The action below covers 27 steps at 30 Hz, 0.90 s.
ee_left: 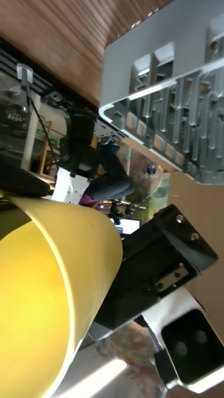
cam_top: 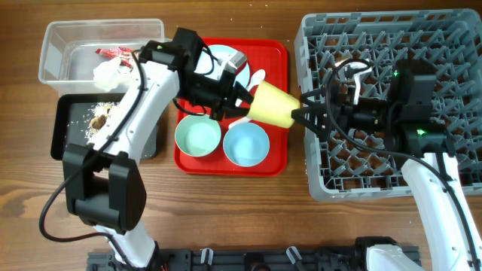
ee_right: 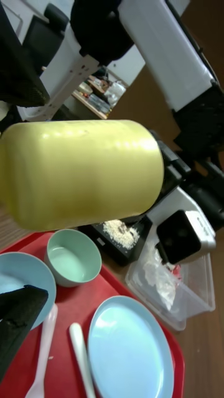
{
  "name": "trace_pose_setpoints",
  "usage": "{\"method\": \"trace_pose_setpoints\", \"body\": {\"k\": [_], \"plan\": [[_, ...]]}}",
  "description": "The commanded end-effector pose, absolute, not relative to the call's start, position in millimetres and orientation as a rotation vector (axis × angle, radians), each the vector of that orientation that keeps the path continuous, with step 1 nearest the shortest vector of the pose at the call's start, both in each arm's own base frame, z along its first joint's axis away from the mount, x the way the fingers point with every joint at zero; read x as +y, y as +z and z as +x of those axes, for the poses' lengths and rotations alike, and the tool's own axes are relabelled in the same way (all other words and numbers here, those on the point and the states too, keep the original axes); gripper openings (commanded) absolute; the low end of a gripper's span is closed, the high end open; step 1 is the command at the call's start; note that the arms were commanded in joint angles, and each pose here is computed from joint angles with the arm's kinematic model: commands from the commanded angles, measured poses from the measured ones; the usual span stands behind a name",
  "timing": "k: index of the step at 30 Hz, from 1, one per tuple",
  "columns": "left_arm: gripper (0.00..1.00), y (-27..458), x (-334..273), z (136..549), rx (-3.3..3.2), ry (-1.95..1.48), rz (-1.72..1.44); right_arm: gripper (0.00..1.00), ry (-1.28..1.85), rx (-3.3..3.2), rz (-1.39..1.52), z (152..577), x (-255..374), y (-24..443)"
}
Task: Sort waste into correct bins and load items into the dishwasher rack
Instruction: 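Pass the yellow cup from the left gripper to the right gripper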
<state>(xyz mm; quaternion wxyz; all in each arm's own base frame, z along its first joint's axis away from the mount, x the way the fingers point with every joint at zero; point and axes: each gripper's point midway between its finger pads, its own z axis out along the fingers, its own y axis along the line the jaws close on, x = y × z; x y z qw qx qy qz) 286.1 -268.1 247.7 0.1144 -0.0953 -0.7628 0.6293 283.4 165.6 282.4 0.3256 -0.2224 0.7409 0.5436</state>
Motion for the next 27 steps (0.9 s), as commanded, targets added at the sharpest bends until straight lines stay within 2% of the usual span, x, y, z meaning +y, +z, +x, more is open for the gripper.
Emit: {"method": "trace_pose_setpoints", "body": {"k": [1,20,23,25,27], "plan": [[0.04,264,-277,276,-2.171,1.915,-0.354,0.90,1.505,1.914,-0.617,275,171,287],[0.04,274,-288,270,-2.102,1.978,-0.425,0.79,1.527,1.906,-0.668,271,194,293],[0.04,274,-289,271,-2.104,1.983,-0.434,0.74,1.532,1.915,-0.664,270,194,292],[0.04,274,-289,272,-2.107,1.989,-0.442,0.74,1.536,1.921,-0.661,269,194,291],[0.04,274,-289,272,-2.107,1.989,-0.443,0.83,1.537,1.924,-0.659,269,194,290]]}}
